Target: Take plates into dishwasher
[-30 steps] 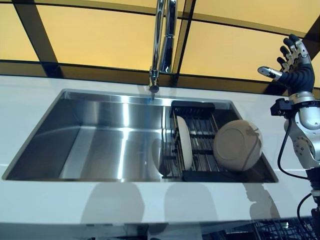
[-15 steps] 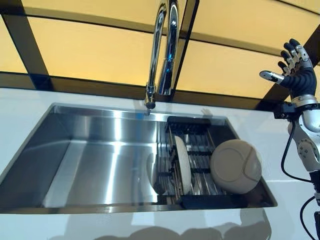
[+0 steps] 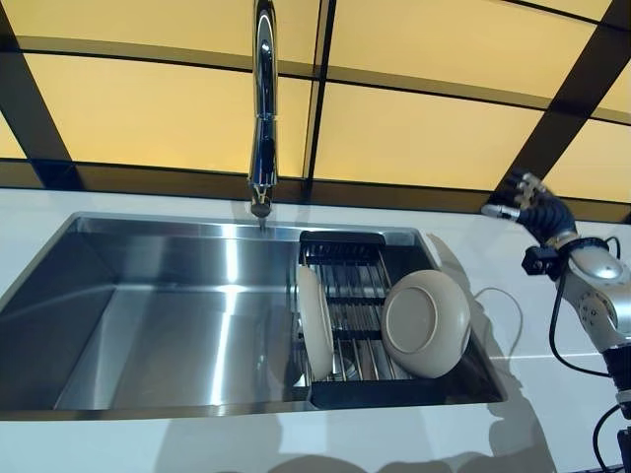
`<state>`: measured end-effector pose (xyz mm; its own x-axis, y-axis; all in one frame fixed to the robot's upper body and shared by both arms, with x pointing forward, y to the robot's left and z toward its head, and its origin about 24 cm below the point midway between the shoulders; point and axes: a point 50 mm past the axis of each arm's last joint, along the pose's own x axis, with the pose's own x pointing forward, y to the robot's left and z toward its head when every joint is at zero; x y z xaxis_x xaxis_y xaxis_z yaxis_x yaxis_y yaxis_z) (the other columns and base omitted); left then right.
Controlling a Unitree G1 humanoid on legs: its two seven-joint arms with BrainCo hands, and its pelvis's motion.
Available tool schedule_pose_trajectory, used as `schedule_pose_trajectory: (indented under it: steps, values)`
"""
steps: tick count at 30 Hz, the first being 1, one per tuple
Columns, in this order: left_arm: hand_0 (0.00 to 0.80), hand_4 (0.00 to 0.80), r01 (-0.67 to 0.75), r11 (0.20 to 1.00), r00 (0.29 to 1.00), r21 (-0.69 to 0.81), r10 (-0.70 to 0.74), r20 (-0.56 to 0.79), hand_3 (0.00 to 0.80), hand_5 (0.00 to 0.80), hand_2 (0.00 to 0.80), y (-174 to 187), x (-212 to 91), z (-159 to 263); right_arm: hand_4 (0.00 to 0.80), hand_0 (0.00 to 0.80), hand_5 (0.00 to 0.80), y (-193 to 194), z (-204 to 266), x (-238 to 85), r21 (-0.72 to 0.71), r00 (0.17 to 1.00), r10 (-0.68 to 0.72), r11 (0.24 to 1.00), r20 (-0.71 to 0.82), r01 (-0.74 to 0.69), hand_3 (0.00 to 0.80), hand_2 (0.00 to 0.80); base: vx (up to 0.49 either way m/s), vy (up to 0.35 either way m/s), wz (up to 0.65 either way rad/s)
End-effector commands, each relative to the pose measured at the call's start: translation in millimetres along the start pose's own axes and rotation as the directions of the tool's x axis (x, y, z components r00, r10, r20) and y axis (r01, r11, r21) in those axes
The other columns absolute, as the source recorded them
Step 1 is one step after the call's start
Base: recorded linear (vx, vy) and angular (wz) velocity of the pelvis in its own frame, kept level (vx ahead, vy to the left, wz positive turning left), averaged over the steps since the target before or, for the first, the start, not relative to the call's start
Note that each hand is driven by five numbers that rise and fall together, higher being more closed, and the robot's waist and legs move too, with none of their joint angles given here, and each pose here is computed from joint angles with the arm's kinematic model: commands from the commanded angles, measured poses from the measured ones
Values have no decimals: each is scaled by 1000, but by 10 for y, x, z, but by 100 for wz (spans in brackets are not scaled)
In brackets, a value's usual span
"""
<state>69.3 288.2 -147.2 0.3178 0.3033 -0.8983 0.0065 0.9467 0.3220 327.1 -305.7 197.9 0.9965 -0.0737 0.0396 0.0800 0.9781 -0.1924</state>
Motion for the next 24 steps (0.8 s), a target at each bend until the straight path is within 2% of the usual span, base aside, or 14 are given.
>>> schedule_pose_trajectory:
  steps: [1, 8, 24]
  values:
    - [0, 0, 5, 1000, 988, 13, -7, 155, 0, 0, 0, -14, 41, 450, 0, 0, 0, 43, 219, 31, 30, 996, 64, 997, 68, -67, 0, 0, -23, -33, 5]
    - [0, 0, 7, 1000, 987, 8, -8, 160, 0, 0, 0, -47, 41, 456, 0, 0, 0, 162, -154, -43, 103, 988, 141, 986, -62, -135, 0, 0, -5, -6, 2]
    - [0, 0, -6, 1000, 986, -3, 6, 165, 0, 0, 0, 6, 32, 410, 0, 0, 0, 81, -466, -250, 146, 969, 177, 978, -173, -152, 0, 0, 0, 0, 0]
